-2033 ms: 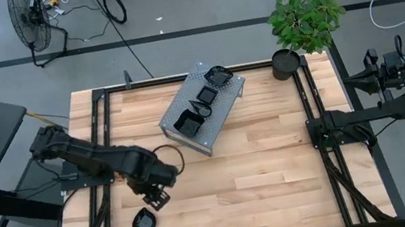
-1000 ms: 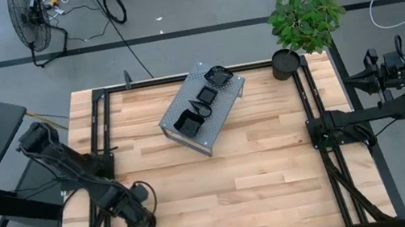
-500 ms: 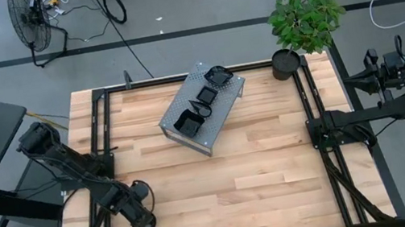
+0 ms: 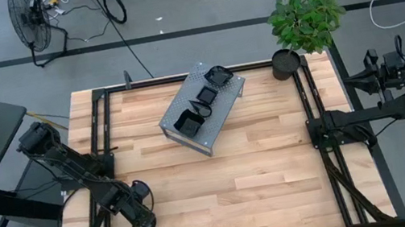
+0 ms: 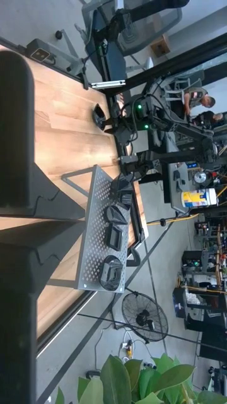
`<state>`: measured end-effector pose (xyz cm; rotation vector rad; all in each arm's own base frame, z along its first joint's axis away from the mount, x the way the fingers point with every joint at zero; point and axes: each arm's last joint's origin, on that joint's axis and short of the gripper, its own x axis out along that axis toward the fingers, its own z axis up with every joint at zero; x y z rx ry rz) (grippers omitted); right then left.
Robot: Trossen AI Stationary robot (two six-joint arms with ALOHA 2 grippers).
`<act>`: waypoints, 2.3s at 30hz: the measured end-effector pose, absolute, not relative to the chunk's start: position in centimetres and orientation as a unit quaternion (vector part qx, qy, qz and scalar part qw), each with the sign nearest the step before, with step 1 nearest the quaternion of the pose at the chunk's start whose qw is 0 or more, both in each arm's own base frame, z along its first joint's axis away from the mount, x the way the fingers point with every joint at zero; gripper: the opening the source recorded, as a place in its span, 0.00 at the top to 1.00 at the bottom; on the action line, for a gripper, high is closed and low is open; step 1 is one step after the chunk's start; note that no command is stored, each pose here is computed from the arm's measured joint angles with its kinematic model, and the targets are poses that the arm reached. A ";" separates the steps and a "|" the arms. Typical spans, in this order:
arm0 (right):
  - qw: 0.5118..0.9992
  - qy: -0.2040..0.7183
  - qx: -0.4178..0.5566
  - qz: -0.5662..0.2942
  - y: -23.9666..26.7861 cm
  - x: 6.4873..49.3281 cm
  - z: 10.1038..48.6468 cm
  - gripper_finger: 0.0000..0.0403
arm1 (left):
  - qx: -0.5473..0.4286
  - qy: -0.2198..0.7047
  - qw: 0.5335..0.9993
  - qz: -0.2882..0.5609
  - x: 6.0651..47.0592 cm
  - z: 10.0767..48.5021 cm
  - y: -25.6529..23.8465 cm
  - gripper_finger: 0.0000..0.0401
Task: Pick & Place Mini shaped plates
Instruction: Stack the black leaf shaped plate on top of the black leaf shaped plate on the shelf
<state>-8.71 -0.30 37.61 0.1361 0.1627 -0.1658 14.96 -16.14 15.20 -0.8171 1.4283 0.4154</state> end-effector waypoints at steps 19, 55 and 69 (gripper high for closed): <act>0.991 0.081 0.068 -0.083 -0.3 -8.7 37.6 0.95 | -0.366 0.637 0.650 0.192 14.3 15.1 -16.7 0.57; 0.991 0.081 0.068 -0.083 -0.3 -8.7 37.6 0.95 | -0.377 0.644 0.633 0.207 13.9 13.8 -18.1 0.60; 0.991 0.081 0.068 -0.083 -0.3 -8.7 37.6 0.95 | -0.418 0.630 0.620 0.209 14.1 14.3 -18.4 0.78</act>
